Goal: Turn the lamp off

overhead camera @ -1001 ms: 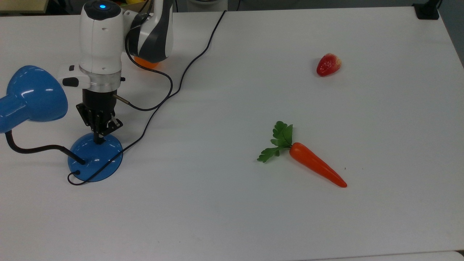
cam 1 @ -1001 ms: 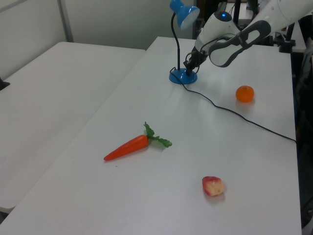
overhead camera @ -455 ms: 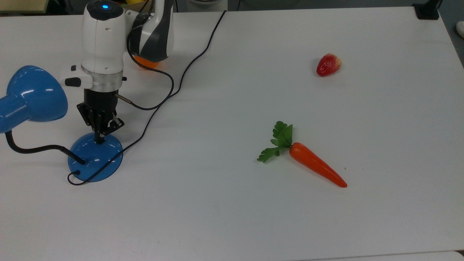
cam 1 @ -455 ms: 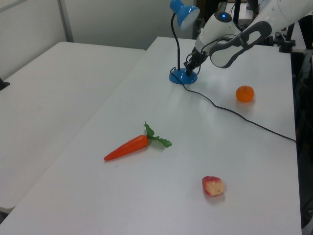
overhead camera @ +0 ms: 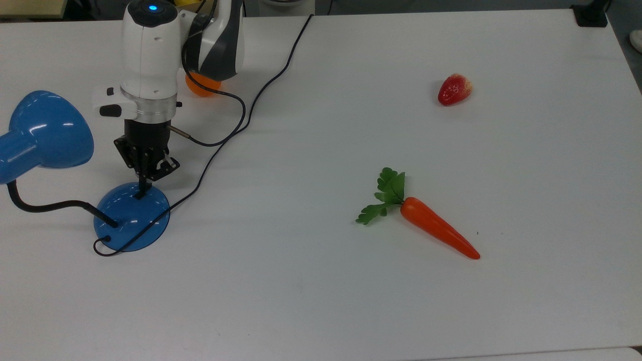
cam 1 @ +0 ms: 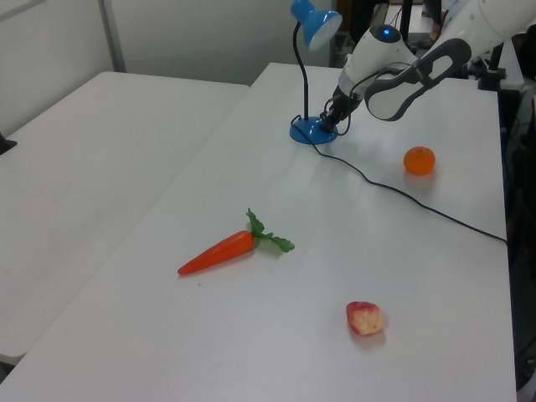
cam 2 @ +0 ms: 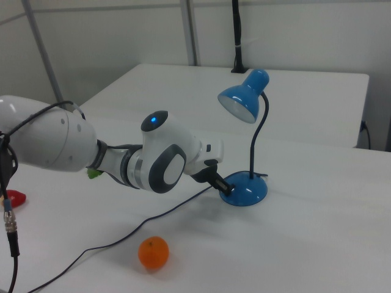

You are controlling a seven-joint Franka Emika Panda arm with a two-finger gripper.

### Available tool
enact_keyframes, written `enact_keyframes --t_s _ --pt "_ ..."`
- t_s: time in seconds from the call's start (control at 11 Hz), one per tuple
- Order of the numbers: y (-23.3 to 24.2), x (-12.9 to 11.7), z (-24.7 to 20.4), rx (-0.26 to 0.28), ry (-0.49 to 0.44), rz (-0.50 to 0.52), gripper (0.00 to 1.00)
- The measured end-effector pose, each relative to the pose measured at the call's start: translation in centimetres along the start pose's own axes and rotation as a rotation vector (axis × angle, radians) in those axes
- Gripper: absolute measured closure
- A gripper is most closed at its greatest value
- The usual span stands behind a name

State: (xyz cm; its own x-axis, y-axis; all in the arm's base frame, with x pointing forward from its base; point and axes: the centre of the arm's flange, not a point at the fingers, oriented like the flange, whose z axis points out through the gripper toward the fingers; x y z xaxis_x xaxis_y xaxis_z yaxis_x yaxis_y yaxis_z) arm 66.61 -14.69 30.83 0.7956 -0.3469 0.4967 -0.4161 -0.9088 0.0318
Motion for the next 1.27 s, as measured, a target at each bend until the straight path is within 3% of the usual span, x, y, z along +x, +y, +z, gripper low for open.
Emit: enact_keyframes --t_s 0.46,0.64,0.91,1.0,1.27 --pt "0.5 -0.5 -0.1 0.013 -0.004 0.012 0.99" --pt "1.0 -0.3 -1.4 -0.014 -0.08 0.024 0.99" --pt "0.5 0.8 -7.2 -0.032 -0.192 0.025 0.96" --pt "0.5 0.9 -9.5 -0.023 -0.235 0.016 0.89" --pt "0.8 0.7 -16.2 0.03 -0.369 -0.079 0.45"
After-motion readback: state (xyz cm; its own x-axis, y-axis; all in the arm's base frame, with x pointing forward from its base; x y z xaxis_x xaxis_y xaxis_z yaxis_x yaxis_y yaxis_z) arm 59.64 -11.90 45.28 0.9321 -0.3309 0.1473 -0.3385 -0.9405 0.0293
